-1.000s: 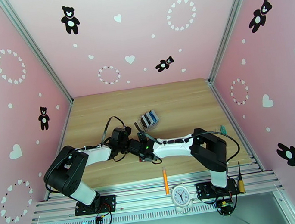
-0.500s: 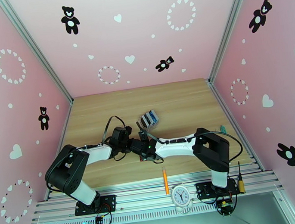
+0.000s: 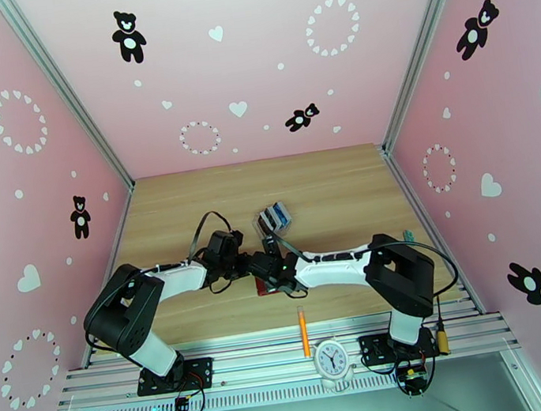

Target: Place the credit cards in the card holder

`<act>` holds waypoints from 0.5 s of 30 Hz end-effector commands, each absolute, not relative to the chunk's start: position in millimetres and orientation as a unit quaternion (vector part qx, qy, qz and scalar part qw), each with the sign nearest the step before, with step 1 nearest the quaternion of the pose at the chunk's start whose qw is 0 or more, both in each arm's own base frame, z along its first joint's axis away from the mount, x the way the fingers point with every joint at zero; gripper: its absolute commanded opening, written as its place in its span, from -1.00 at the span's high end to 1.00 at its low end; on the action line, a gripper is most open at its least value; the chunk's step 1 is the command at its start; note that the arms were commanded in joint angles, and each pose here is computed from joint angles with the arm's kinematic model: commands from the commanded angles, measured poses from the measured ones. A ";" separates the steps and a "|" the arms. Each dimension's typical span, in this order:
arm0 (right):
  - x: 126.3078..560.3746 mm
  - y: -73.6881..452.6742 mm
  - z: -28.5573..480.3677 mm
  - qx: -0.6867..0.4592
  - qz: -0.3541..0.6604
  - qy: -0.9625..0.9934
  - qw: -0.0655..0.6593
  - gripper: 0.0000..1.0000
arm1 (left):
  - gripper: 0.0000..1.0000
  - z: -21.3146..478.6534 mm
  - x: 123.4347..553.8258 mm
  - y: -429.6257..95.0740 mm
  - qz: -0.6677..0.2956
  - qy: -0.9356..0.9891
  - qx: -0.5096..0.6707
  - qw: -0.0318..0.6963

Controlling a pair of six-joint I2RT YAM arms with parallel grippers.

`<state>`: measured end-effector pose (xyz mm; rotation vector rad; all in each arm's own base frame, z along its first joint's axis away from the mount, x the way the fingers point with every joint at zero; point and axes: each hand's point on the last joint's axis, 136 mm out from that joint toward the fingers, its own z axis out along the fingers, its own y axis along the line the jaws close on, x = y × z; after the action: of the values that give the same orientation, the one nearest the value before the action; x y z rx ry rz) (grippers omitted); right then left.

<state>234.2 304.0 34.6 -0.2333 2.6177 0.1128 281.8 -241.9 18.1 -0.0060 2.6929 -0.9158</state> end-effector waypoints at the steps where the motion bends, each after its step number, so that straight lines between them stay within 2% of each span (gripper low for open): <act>1: 233.7 300.3 46.5 -0.075 0.053 0.961 0.260 0.98 | 0.59 -6.2 272.1 -222.9 -0.262 0.956 -0.010 0.131; 5: 232.3 294.4 48.3 -0.072 0.047 0.961 0.261 0.93 | 0.56 -0.6 272.8 -225.7 -0.273 0.952 -0.008 0.137; 12: 229.6 279.3 46.2 -0.057 0.034 0.962 0.264 0.65 | 0.53 12.4 273.4 -229.8 -0.295 0.943 -0.001 0.155; 15: 228.9 273.9 46.0 -0.052 0.029 0.962 0.266 0.61 | 0.51 16.6 273.7 -230.4 -0.301 0.940 0.000 0.161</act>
<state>228.9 287.4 39.8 -0.1805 2.6102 0.1085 278.7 -238.5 20.3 -0.0050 2.6783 -0.9075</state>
